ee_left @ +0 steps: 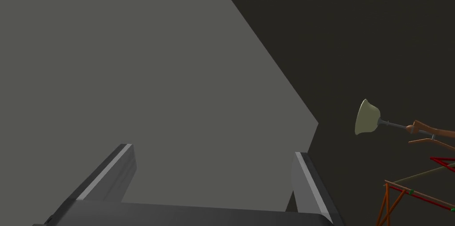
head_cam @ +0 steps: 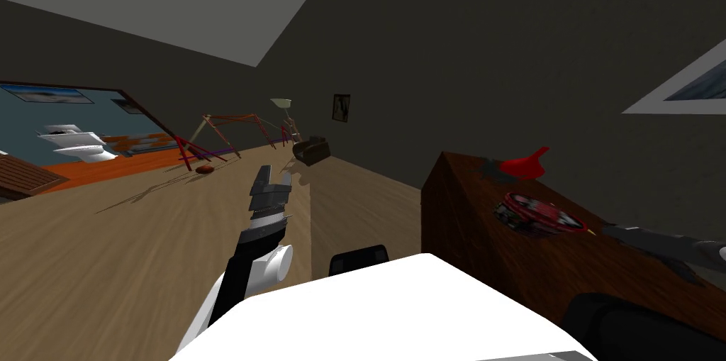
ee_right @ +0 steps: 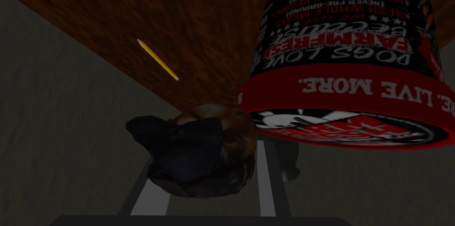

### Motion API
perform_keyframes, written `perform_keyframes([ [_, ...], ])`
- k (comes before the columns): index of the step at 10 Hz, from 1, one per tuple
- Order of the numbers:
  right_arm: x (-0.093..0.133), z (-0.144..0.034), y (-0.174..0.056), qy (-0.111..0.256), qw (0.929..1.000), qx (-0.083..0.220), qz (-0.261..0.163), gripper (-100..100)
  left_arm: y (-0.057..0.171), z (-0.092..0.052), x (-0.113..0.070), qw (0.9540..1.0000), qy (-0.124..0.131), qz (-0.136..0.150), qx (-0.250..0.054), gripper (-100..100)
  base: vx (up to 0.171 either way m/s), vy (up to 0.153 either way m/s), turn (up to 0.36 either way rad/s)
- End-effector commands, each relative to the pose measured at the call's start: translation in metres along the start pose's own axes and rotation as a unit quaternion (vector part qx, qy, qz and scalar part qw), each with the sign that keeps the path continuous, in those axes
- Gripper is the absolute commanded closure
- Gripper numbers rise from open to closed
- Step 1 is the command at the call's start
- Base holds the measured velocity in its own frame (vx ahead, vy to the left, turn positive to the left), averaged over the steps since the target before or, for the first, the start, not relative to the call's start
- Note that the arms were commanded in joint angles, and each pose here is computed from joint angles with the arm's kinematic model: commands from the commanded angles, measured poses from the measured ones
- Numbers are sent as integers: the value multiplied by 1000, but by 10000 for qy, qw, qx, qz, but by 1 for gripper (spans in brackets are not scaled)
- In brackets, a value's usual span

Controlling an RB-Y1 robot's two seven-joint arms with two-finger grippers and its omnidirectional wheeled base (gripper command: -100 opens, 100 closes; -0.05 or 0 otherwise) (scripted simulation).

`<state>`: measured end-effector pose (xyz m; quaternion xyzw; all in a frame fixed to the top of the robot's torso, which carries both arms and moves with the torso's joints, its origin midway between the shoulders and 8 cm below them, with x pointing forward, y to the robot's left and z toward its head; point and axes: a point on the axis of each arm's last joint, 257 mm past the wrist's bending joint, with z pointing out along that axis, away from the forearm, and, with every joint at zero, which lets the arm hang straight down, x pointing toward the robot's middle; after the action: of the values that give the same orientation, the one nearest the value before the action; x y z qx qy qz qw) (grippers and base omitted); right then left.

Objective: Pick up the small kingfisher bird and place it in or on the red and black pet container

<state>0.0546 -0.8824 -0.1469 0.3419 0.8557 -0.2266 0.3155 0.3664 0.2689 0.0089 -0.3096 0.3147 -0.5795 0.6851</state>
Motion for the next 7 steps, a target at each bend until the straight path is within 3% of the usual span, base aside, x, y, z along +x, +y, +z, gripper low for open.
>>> perform_keyframes([
  [1,1,-6,-3,65,9999,-74,-23,100,0,0,0,10000,0,0,0,0,133,-21,-47],
  [7,5,-23,-7,249,9993,-288,-44,100,0,0,0,10000,0,0,0,0,144,-11,-46],
])
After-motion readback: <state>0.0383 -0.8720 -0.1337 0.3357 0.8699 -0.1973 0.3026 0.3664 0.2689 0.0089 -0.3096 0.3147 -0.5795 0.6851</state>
